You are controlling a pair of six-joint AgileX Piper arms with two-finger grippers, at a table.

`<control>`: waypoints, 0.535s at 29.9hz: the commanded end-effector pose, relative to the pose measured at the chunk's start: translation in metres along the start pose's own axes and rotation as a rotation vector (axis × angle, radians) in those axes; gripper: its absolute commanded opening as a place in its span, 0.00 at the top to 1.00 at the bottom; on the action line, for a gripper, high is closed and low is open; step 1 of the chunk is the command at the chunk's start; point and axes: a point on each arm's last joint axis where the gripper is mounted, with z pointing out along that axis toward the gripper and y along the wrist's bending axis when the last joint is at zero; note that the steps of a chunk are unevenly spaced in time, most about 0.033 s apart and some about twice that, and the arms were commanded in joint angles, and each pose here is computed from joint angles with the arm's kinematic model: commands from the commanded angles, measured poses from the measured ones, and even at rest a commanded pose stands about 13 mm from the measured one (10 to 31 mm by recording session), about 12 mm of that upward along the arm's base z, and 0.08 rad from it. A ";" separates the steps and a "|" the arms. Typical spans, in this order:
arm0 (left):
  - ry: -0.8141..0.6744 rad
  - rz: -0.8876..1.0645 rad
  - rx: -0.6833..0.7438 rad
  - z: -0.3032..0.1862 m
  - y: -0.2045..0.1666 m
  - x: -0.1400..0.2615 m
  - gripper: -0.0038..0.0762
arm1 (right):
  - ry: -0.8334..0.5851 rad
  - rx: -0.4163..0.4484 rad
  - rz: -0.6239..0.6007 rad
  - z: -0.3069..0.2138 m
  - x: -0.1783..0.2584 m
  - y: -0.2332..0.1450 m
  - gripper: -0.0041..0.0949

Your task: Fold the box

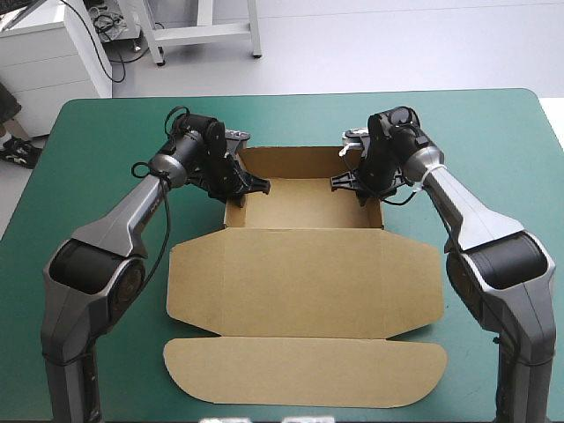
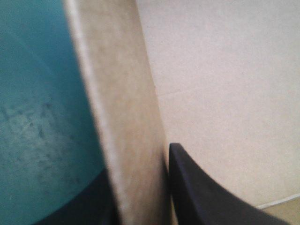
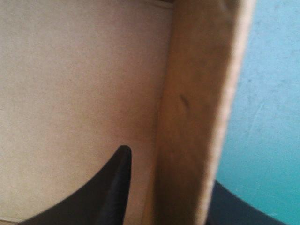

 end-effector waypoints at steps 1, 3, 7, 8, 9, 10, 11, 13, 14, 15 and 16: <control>-0.057 0.020 0.063 -0.033 -0.014 0.002 0.54 | -0.066 -0.017 -0.003 -0.032 0.001 0.003 0.53; -0.070 0.020 0.066 -0.037 -0.015 0.000 0.43 | -0.070 -0.006 -0.010 -0.033 0.001 0.001 0.49; -0.094 0.024 0.070 -0.044 -0.016 -0.003 0.33 | -0.088 0.031 -0.024 -0.039 0.001 -0.002 0.42; -0.098 0.025 0.069 -0.046 -0.016 -0.004 0.33 | -0.095 0.042 -0.027 -0.041 0.001 -0.003 0.42; -0.100 0.026 0.067 -0.046 -0.016 -0.004 0.33 | -0.103 0.059 -0.032 -0.044 0.001 -0.005 0.41; -0.100 0.026 0.067 -0.046 -0.016 -0.004 0.33 | -0.109 0.074 -0.037 -0.045 0.001 -0.006 0.41; -0.100 0.026 0.067 -0.046 -0.016 -0.004 0.33 | -0.116 0.088 -0.041 -0.047 0.001 -0.008 0.41; -0.102 0.025 0.066 -0.046 -0.015 -0.004 0.33 | -0.128 0.116 -0.038 -0.051 0.001 -0.010 0.41; -0.102 0.026 0.062 -0.046 -0.015 -0.004 0.33 | -0.131 0.117 -0.028 -0.052 0.002 -0.011 0.41; -0.103 0.027 0.057 -0.046 -0.014 -0.004 0.33 | -0.132 0.116 -0.018 -0.052 0.002 -0.011 0.41; -0.105 0.030 0.046 -0.046 -0.013 -0.005 0.33 | -0.132 0.115 -0.005 -0.052 0.002 -0.011 0.41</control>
